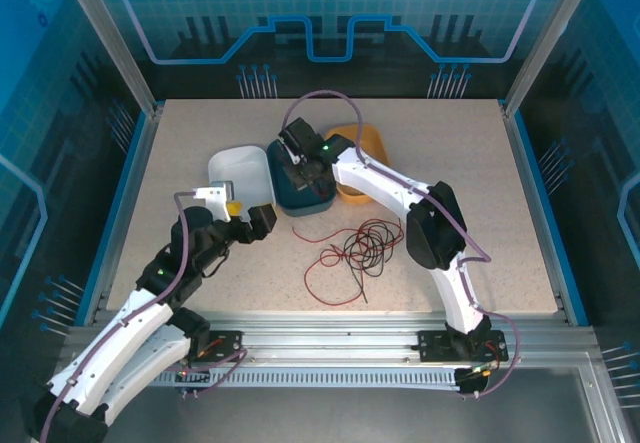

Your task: Untangle the cables

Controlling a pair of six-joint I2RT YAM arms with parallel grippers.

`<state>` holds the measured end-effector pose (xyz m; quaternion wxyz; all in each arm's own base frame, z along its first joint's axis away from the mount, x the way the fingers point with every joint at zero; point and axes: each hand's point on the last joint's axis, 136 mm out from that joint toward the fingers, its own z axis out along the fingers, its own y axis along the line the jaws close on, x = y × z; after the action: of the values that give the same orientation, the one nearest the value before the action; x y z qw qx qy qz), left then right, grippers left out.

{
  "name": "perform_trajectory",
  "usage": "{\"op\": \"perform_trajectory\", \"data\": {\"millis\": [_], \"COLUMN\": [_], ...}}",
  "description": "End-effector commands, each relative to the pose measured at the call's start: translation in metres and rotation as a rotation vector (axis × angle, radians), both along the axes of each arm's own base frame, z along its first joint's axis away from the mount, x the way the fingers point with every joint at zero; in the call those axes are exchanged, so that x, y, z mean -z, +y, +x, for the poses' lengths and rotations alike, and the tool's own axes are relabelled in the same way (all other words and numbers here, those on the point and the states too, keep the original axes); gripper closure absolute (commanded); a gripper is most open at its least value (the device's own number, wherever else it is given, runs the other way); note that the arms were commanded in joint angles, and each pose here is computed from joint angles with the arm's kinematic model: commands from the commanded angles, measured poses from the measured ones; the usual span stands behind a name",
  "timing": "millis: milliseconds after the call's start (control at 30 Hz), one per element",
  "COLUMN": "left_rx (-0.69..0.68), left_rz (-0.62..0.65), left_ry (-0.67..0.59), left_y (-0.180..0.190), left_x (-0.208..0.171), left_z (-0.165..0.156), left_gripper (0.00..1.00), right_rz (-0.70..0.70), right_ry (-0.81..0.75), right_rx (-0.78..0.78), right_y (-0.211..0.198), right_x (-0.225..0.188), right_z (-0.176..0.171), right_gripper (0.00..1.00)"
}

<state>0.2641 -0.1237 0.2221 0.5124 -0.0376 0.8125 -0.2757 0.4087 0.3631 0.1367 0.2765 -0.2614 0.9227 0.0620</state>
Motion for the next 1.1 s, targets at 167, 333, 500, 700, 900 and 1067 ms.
{"op": "perform_trajectory", "data": {"millis": [167,333,500,700,900,1067], "left_rx": [0.003,0.004,0.003,-0.002,-0.014,-0.017], "left_rz": [-0.018,-0.020,-0.022,-0.022,-0.019,-0.017], "left_ry": [-0.013,-0.010,-0.009,-0.010,-0.004,0.003], "left_y": [-0.001,-0.001,-0.001,0.000,0.002,0.003], "left_x": [-0.003,-0.003,-0.004,-0.005,-0.003,-0.001], "left_z": [0.003,0.003,0.003,0.003,0.004,0.004], "left_gripper": [0.01,0.01,0.01,0.01,0.01,0.01], "right_rz": [0.055,0.022,0.020,0.013,0.003,-0.002], "right_ry": [-0.005,0.012,0.041,0.072,0.089,0.089], "right_rx": [-0.043,-0.054,-0.073,-0.096,-0.105,-0.114], "right_y": [0.006,0.006,0.010,0.013,0.013,0.012], "right_x": [0.001,0.019,0.029,0.035,0.040,0.036], "right_z": [0.000,0.005,0.006,0.004,0.001,-0.001], "right_gripper": [0.99,0.99,0.96,0.93,0.84,0.70]}}
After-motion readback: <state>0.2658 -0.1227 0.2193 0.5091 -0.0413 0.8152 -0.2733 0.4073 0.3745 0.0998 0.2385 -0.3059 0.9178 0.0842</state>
